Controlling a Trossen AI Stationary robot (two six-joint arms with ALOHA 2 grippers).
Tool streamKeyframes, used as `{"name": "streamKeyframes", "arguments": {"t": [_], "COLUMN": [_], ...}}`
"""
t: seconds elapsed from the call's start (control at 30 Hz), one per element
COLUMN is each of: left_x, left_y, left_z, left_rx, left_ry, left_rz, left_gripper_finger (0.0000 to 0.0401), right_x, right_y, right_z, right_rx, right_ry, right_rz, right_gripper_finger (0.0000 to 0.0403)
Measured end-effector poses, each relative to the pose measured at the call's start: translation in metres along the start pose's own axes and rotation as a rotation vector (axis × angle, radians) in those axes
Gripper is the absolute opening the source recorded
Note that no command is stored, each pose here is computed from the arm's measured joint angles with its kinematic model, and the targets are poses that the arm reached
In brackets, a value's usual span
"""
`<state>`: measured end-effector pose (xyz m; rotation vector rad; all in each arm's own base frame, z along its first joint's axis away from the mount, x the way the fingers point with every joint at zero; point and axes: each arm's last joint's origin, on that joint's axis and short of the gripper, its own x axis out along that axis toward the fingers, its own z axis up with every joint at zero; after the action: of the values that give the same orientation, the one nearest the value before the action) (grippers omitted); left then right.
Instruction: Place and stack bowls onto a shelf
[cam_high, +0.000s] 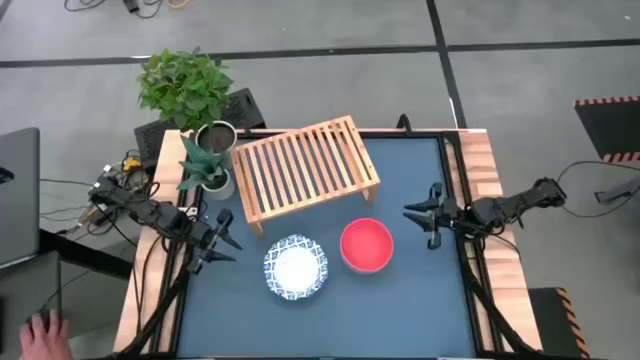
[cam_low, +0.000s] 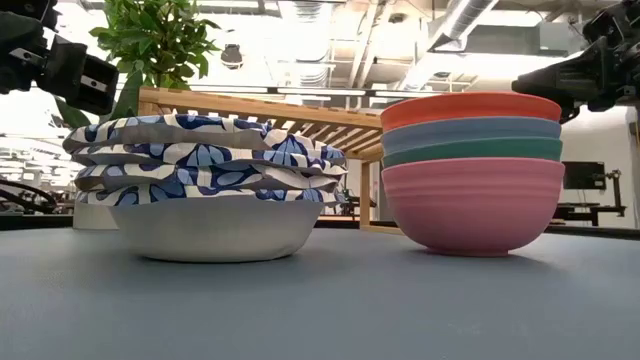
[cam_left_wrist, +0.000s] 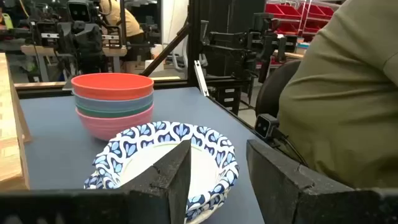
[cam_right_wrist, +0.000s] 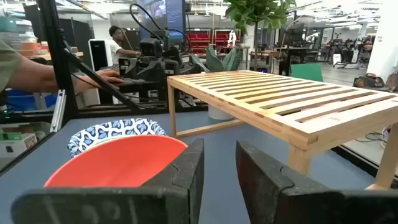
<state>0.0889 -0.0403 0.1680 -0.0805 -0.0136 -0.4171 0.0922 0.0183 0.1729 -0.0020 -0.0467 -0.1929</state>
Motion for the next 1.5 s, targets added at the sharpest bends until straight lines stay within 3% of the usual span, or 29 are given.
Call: {"name": "streamKeyframes", "arguments": {"t": [0.73, 0.97, 1.1, 1.23, 1.4, 1.5], "left_x": [0.0, -0.001, -0.003, -0.003, -0.005, -0.004], "left_y": [0.0, 0.002, 0.004, 0.005, 0.008, 0.008], "left_z": [0.0, 0.014, 0.023, 0.021, 0.024, 0.024], "left_rx": [0.021, 0.108, 0.057, 0.025, -0.034, -0.056], "left_ry": [-0.001, -0.141, -0.244, -0.226, -0.258, -0.255], "left_rz": [0.002, 0.114, 0.174, 0.199, 0.32, 0.31], "left_gripper_finger": [0.0139, 0.0139, 0.0139, 0.0139, 0.0139, 0.0139], "right_x": [0.0, 0.0, 0.0, 0.0, 0.0, 0.0], "right_y": [0.0, 0.0, 0.0, 0.0, 0.0, 0.0], "right_z": [0.0, 0.0, 0.0, 0.0, 0.0, 0.0], "right_rx": [0.0, 0.0, 0.0, 0.0, 0.0, 0.0], "right_ry": [0.0, 0.0, 0.0, 0.0, 0.0, 0.0], "right_rz": [-0.001, 0.0, -0.001, 0.0, 0.0, 0.0], "right_gripper_finger": [0.0118, 0.0118, 0.0118, 0.0118, 0.0118, 0.0118]}}
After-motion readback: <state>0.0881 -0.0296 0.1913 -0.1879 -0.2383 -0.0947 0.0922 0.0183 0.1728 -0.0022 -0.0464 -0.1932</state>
